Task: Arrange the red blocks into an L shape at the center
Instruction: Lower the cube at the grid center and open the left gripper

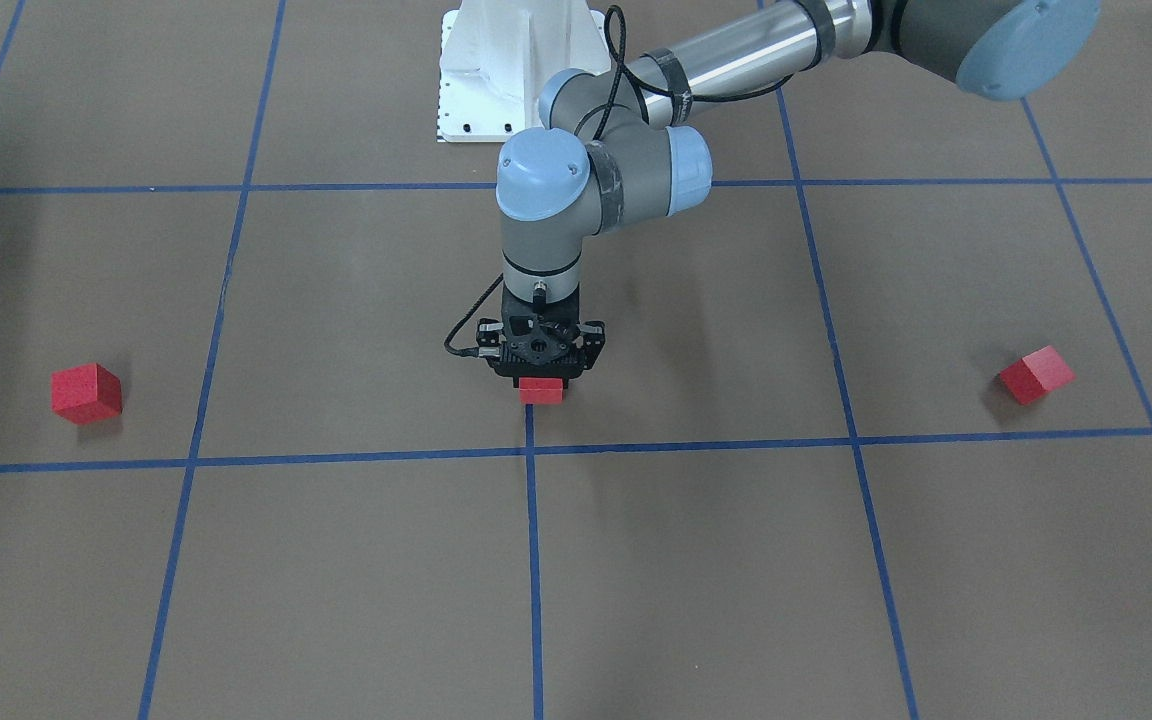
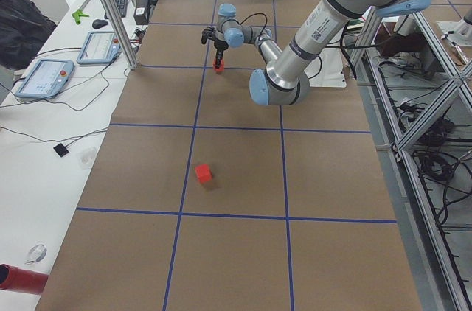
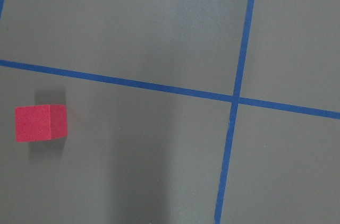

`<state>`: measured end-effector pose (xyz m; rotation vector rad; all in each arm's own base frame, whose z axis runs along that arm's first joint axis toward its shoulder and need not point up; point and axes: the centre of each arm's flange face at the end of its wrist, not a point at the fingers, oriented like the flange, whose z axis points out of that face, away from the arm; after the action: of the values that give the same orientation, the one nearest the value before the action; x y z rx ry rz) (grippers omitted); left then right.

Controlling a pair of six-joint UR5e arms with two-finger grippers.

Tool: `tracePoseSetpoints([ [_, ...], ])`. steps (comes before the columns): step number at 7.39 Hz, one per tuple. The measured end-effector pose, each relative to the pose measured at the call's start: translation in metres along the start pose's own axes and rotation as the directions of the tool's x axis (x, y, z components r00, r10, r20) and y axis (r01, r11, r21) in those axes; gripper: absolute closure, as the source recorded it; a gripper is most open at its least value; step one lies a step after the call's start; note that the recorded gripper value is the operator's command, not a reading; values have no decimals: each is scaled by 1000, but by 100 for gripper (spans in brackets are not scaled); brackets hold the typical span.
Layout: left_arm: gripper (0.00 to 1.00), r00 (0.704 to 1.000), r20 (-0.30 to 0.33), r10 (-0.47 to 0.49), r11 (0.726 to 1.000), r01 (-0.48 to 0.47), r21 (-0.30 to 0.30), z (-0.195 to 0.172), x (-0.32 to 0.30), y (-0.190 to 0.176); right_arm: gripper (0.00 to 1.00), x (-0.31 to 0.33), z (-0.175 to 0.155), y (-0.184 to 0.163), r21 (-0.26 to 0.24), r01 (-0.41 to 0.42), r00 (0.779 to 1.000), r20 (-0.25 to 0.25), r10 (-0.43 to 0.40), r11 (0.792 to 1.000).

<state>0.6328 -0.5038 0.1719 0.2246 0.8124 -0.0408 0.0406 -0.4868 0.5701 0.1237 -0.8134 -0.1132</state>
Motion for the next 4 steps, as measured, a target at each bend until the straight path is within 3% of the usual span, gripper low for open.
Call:
tracePoseSetpoints([
  [1, 37, 1000, -3, -12, 1000, 12, -1, 1, 1, 1, 1, 0, 0, 0, 0, 0, 1000, 0, 0, 1000],
  [2, 0, 1000, -9, -22, 1000, 22, 2, 1, 2, 1, 1, 0, 0, 0, 0, 0, 1000, 0, 0, 1000],
  [4, 0, 999, -23, -25, 1000, 25, 1, 7, 4, 6, 1, 0, 0, 0, 0, 1, 1000, -1, -1, 1000],
])
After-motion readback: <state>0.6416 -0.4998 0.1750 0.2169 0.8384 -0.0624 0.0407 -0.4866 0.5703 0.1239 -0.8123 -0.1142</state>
